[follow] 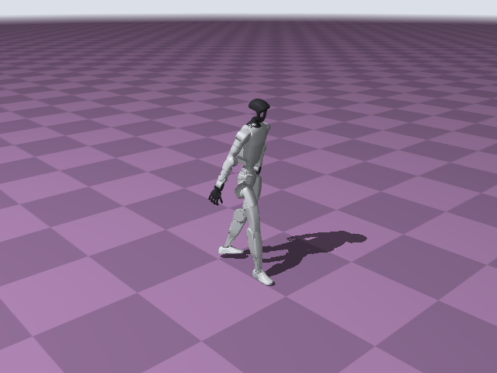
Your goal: In place motions
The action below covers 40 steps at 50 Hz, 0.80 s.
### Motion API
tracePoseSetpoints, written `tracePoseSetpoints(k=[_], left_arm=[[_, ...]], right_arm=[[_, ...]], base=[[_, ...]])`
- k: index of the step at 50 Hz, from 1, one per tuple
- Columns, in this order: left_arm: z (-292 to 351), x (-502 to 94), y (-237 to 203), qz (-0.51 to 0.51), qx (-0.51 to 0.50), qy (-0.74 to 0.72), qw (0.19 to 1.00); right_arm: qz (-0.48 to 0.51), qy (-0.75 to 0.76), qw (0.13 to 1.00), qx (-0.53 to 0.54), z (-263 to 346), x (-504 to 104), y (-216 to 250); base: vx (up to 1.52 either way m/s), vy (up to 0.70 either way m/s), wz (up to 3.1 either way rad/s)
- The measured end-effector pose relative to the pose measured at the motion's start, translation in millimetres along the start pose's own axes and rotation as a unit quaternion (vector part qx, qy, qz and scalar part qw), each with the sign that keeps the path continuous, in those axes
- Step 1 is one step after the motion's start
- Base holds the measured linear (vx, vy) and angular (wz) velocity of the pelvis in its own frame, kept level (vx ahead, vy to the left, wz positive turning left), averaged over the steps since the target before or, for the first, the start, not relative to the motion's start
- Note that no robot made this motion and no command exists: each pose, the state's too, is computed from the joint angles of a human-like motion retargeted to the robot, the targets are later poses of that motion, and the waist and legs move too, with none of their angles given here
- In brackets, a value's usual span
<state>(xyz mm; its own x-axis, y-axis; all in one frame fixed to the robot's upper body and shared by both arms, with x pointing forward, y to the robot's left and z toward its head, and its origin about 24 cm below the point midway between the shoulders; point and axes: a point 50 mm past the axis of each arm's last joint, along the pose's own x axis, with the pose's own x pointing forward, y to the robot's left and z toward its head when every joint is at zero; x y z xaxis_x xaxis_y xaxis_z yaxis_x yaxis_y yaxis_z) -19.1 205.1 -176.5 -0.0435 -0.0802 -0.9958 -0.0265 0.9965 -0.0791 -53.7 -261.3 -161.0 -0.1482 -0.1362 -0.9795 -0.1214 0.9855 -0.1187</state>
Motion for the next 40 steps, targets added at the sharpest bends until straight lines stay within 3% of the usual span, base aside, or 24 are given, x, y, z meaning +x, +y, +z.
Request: tracePoseSetpoints(k=[5,13,20,30,35,40], left_arm=[[-25.4,3.1,-18.3,-0.028,0.017,0.019,0.999],[-22.0,1.8,-11.3,-0.021,0.065,0.018,0.997],[-3.0,-0.3,2.1,0.024,0.107,-0.016,0.994],[-47.9,0.7,-14.7,-0.008,0.019,0.043,0.999],[-92.1,-6.4,-21.2,-0.019,-0.031,0.128,0.991],[-111.7,-11.9,-26.9,-0.025,-0.111,0.168,0.979]], right_arm=[[0.004,0.037,0.996,0.077,-20.7,-0.9,2.9],[0.004,-0.044,0.994,0.096,37.1,-0.5,4.7],[-0.025,-0.128,0.991,-0.029,117.0,-15.6,-3.4],[-0.068,-0.271,0.941,-0.188,205.1,-51.2,6.6],[-0.012,-0.271,0.941,-0.2,195.2,-42.9,38.8],[0.031,-0.171,0.965,-0.197,135.5,-16.0,52.7]], base=[[0.73,-0.39,-0.06],[0.63,-0.51,-0.21],[0.57,-0.33,-0.42],[0.71,-0.2,-0.26],[0.91,-0.15,-0.77],[0.42,-0.28,-0.26]])
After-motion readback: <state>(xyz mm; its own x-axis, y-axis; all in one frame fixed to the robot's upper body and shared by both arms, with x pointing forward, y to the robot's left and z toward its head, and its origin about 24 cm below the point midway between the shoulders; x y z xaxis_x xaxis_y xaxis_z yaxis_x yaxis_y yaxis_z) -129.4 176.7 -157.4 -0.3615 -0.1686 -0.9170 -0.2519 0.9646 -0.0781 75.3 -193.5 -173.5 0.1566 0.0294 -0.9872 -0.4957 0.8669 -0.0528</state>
